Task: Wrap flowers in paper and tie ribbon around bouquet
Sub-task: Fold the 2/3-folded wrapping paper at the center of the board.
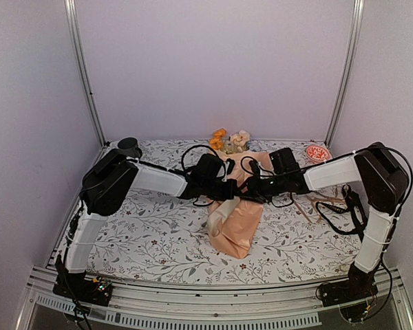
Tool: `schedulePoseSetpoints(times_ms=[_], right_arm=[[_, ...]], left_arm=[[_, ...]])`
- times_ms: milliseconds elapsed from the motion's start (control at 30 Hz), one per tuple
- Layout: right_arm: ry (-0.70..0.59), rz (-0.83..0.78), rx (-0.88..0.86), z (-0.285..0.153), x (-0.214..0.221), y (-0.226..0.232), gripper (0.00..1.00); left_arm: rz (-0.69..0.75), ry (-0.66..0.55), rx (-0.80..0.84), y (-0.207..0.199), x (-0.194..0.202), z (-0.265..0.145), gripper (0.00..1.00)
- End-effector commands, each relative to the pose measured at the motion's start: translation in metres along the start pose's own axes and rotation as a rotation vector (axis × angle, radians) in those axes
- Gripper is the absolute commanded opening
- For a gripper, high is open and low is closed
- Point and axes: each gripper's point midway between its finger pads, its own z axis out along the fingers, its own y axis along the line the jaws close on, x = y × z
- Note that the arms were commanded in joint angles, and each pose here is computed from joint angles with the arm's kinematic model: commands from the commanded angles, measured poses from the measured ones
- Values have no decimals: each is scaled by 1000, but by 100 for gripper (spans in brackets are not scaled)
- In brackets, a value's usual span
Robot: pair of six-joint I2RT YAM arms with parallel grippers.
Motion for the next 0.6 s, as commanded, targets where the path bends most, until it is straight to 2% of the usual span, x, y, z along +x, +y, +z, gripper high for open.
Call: schedulePoseSetpoints(times_ms=[0, 67, 167, 300, 400, 567], right_arm=[[4, -2, 7, 7, -3, -2, 23], [15, 6, 18, 8, -1, -5, 12], [30, 12, 29, 9, 4, -9, 2], [36, 10, 31, 6, 8, -10, 1], [39, 10, 36, 5, 11, -14, 1], [44, 25, 33, 3, 14, -26, 1]], left_arm=[[-10, 27, -17, 10, 8, -3, 0], [-6, 27, -15, 10, 8, -4, 0], [-1, 19, -21, 10, 5, -6, 0], [11, 12, -29, 11, 1, -8, 3], [31, -3, -45, 12, -7, -13, 15], [111, -40, -59, 4, -24, -26, 41]])
